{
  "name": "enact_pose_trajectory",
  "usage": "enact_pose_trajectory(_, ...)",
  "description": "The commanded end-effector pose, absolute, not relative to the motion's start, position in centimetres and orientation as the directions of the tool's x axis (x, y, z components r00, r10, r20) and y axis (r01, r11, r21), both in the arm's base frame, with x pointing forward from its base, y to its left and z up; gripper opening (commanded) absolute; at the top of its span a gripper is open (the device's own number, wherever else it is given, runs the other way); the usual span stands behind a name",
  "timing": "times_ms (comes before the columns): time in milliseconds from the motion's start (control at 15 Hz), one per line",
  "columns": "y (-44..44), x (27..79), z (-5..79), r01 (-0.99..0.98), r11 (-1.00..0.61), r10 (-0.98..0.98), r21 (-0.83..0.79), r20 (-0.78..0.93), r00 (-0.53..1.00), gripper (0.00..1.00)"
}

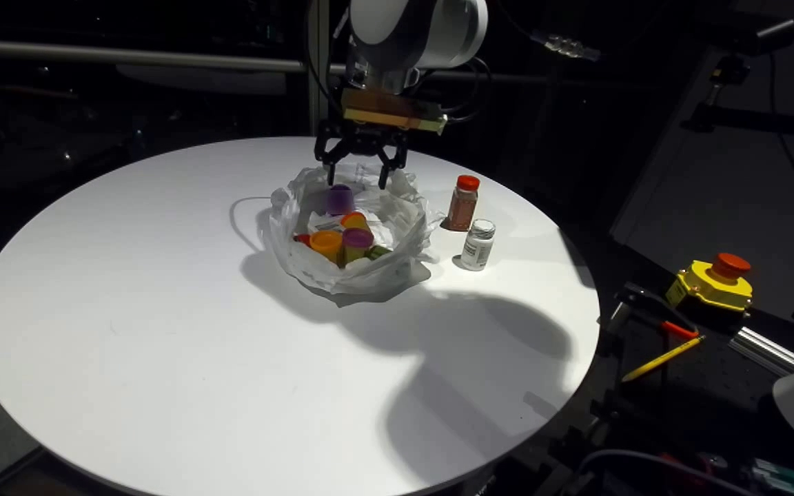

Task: Pick up the objects from the plastic bag and put it on the table.

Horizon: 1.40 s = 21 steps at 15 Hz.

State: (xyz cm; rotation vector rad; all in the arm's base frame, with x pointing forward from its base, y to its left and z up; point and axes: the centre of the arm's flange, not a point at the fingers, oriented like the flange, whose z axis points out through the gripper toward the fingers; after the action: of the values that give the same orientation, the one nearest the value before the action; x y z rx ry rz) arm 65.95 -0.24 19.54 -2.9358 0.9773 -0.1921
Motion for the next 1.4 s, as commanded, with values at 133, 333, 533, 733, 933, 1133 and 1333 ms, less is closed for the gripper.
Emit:
enact_pose_trajectory(133,-2.1,71.1,18.1,-0.633,-0.763,-0.646,-0.135,0.121,0.753,1.0)
enact_pose_trajectory(333,-3.2,71.8,16.9,-0.654,-0.744,-0.668,-0.138,0.125,0.734,1.0)
enact_pose_trajectory(533,-4.1,71.9,15.5,-0.673,-0.727,-0.686,-0.132,0.118,0.718,1.0)
enact_pose_trajectory(733,-4.6,71.8,14.3,-0.687,-0.714,-0.7,-0.139,0.102,0.707,1.0)
enact_pose_trajectory(933,-4.8,71.8,13.8,-0.695,-0.705,-0.709,-0.143,0.1,0.699,0.66)
enact_pose_trajectory(1133,-4.8,71.8,13.6,-0.697,-0.703,-0.711,-0.14,0.108,0.695,0.42)
enact_pose_trajectory(1333,-4.8,71.3,14.0,-0.698,-0.701,-0.713,-0.146,0.115,0.692,0.22)
